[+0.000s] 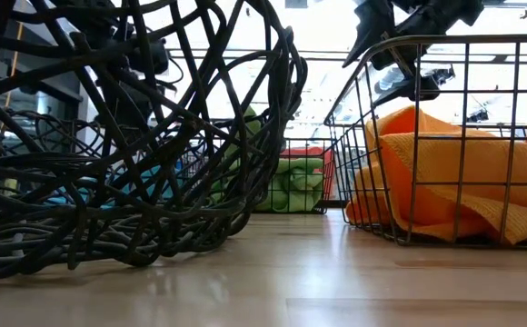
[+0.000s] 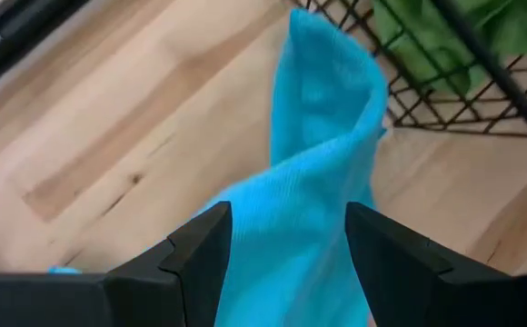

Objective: Sort microfiber towel by color & place in baskets
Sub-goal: Put the top left blue towel into the bottom wire basket

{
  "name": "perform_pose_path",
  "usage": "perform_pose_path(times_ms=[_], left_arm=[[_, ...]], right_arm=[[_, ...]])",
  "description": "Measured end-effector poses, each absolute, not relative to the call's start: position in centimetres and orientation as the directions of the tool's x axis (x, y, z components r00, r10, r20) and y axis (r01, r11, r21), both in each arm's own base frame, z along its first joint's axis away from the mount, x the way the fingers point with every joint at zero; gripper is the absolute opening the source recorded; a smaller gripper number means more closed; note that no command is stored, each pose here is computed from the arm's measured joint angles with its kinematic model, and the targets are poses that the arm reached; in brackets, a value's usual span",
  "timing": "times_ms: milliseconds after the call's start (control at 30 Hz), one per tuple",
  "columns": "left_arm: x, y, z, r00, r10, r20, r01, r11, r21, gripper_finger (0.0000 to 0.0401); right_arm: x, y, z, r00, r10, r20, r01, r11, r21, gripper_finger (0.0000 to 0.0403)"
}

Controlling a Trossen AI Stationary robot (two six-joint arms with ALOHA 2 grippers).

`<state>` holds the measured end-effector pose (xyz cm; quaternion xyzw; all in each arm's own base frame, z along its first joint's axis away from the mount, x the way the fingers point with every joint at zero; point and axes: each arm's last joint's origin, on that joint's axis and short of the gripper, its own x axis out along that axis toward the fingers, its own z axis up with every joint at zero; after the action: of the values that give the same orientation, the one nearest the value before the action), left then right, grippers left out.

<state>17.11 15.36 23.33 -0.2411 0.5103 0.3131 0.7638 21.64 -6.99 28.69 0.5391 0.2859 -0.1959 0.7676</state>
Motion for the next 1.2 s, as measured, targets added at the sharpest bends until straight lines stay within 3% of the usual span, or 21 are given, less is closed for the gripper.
perform_pose_path(times_ms=[200,500,700,1000,1200], left_arm=[[17.2,15.4,23.4,0.291,0.233,-0.928,-0.713,0.699,-0.048,0.0218],[16.9,15.1,23.2,0.259,0.205,-0.944,-0.631,0.776,-0.005,0.0270],[16.9,15.1,23.2,0.256,0.204,-0.945,-0.706,0.707,-0.039,0.0273],[17.4,15.4,22.7,0.257,0.201,-0.945,-0.605,0.796,0.005,0.0273],[18.0,16.1,20.8,0.162,0.163,-0.973,-0.540,0.840,0.050,0.0273]], right_arm=[[21.6,-7.0,28.7,0.760,0.011,-0.649,0.607,0.345,0.716,0.0358],[21.6,-6.9,28.7,0.764,0.037,-0.644,0.588,0.370,0.719,0.0358],[21.6,-6.9,28.7,0.764,0.037,-0.644,0.589,0.368,0.720,0.0358],[22.0,-7.0,29.1,0.797,0.025,-0.603,0.550,0.384,0.742,0.0358],[22.2,-7.1,29.4,0.819,0.024,-0.573,0.514,0.411,0.753,0.0358]])
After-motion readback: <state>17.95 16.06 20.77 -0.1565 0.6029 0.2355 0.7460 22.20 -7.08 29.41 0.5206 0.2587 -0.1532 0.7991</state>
